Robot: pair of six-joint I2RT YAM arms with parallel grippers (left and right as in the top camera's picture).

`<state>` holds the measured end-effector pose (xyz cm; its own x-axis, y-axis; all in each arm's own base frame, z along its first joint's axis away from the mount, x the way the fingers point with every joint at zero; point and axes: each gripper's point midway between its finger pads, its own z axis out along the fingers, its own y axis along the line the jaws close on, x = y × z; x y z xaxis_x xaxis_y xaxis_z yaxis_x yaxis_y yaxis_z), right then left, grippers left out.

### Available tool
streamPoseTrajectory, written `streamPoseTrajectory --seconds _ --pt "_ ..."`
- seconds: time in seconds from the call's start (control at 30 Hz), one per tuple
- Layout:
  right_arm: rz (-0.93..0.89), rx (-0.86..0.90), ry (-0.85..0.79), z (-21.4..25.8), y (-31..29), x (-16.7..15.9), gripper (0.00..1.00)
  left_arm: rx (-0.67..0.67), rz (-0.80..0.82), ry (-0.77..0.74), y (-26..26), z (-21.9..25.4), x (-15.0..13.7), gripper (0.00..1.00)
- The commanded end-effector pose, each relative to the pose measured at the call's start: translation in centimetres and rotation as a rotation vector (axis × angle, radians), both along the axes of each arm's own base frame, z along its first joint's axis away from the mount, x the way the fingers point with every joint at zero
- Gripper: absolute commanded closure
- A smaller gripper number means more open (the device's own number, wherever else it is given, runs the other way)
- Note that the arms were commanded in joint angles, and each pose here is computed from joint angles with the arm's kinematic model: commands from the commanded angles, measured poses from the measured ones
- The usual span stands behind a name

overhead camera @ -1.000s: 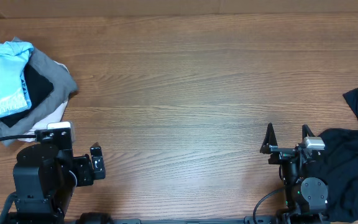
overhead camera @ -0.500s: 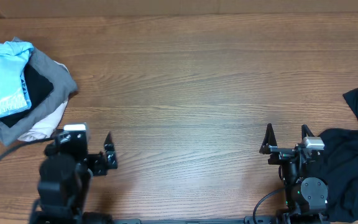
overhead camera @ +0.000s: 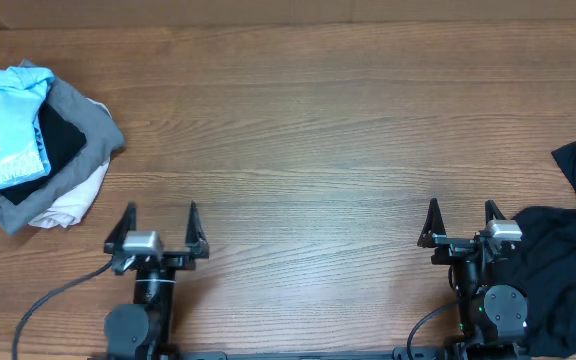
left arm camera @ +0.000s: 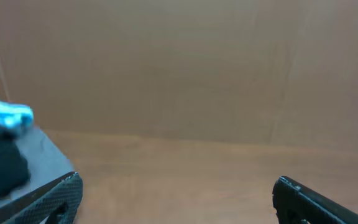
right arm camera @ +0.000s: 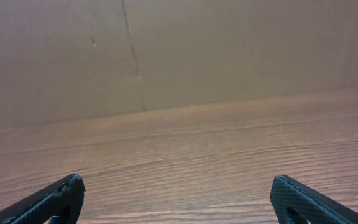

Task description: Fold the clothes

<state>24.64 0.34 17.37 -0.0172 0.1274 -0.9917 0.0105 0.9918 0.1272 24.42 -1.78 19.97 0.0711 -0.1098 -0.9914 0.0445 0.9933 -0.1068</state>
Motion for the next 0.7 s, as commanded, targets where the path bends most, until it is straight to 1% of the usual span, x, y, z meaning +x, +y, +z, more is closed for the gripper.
streamPoseTrajectory --seconds 0.0,0.17,0.67 --pt "-0.005 -0.004 -0.005 -0.15 -0.13 0.0 0.0 0.03 -0.037 0.142 -0.58 -4.16 0.09 0.0" --pt "-0.005 -0.004 -0.005 -0.15 -0.13 0.0 0.0 0.028 -0.004 0.142 0.25 -4.15 0.14 0.0" --pt "-0.005 -0.004 -0.005 -0.15 -0.13 0.0 0.0 0.028 -0.004 0.144 0.25 -4.2 0.15 0.0"
